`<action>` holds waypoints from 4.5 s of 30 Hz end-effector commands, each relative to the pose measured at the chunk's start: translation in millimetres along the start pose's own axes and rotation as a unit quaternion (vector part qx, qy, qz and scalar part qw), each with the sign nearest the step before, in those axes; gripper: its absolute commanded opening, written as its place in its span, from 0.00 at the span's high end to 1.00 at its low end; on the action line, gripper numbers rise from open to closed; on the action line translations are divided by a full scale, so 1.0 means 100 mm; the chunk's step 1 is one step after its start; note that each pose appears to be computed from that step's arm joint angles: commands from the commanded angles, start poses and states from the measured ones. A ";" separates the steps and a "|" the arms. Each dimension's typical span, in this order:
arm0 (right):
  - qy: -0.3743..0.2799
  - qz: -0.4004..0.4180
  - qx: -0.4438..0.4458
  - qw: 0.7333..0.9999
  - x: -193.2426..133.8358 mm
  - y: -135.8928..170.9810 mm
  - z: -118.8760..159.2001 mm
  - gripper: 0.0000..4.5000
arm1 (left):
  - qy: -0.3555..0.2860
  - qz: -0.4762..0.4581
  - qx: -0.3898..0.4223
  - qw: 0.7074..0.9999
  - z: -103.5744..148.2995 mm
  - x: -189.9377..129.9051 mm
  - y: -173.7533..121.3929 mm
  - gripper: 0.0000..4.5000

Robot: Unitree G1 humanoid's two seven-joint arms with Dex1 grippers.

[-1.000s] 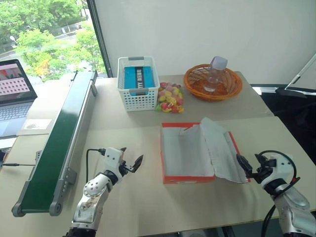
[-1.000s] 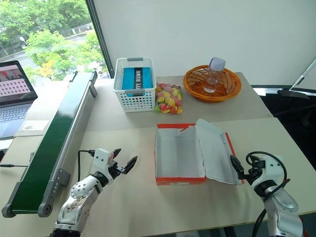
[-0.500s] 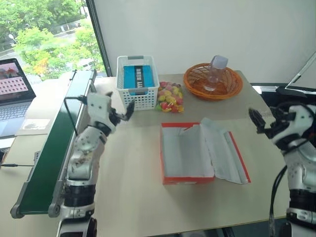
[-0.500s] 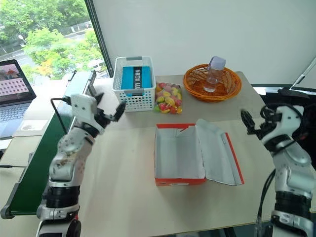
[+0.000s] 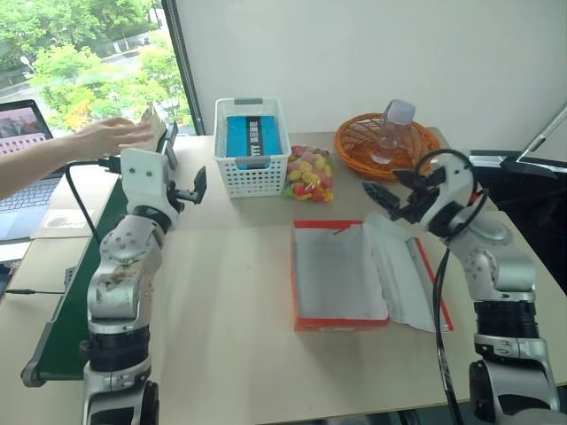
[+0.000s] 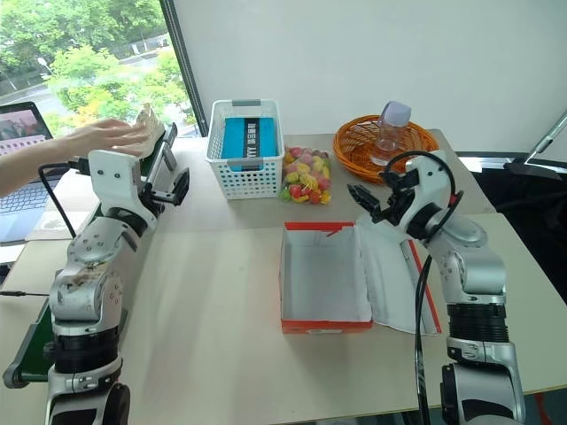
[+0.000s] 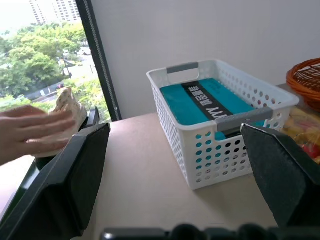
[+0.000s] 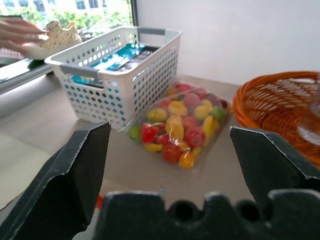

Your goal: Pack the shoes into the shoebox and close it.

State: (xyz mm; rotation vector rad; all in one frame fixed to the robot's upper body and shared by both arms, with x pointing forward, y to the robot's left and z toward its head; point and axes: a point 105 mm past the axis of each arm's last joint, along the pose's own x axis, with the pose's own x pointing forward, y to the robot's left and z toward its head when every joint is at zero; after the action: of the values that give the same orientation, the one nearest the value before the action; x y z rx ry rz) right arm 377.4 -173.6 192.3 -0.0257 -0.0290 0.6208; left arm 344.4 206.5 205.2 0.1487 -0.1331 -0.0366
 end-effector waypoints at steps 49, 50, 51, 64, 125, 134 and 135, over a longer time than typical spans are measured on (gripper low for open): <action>0.016 0.249 0.028 0.968 0.09 1.25 0.06 0.00 | 0.223 0.039 0.002 0.974 -0.83 -0.24 1.43 0.41; 0.017 0.248 0.028 0.968 0.10 1.24 0.05 0.00 | 0.218 0.043 0.002 0.975 -0.81 -0.23 1.44 0.51; 0.018 0.248 0.027 0.968 0.10 1.24 0.05 0.00 | 0.213 0.047 0.001 0.976 -0.79 -0.21 1.44 0.59; 0.001 0.234 0.043 0.971 0.13 1.17 0.15 0.00 | 0.013 0.056 0.011 0.998 0.33 0.21 1.18 0.97; -0.087 0.033 0.288 0.953 -0.03 0.15 0.97 0.87 | -0.012 -0.449 -0.079 0.890 0.77 -0.01 -1.20 0.22; 0.111 -0.073 0.139 0.981 0.06 -0.09 1.00 0.87 | -0.008 -0.408 -0.060 0.911 0.65 0.13 -0.98 0.22; 0.135 -0.047 0.131 0.981 0.08 -0.01 0.98 0.87 | -0.008 -0.415 -0.060 0.908 0.63 0.11 -1.03 0.22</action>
State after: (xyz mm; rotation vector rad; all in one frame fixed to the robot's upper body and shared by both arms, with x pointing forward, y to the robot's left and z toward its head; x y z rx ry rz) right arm 387.1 -177.1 281.8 0.1866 0.2890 0.4568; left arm 349.0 103.0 245.5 0.0524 -0.0245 -0.8687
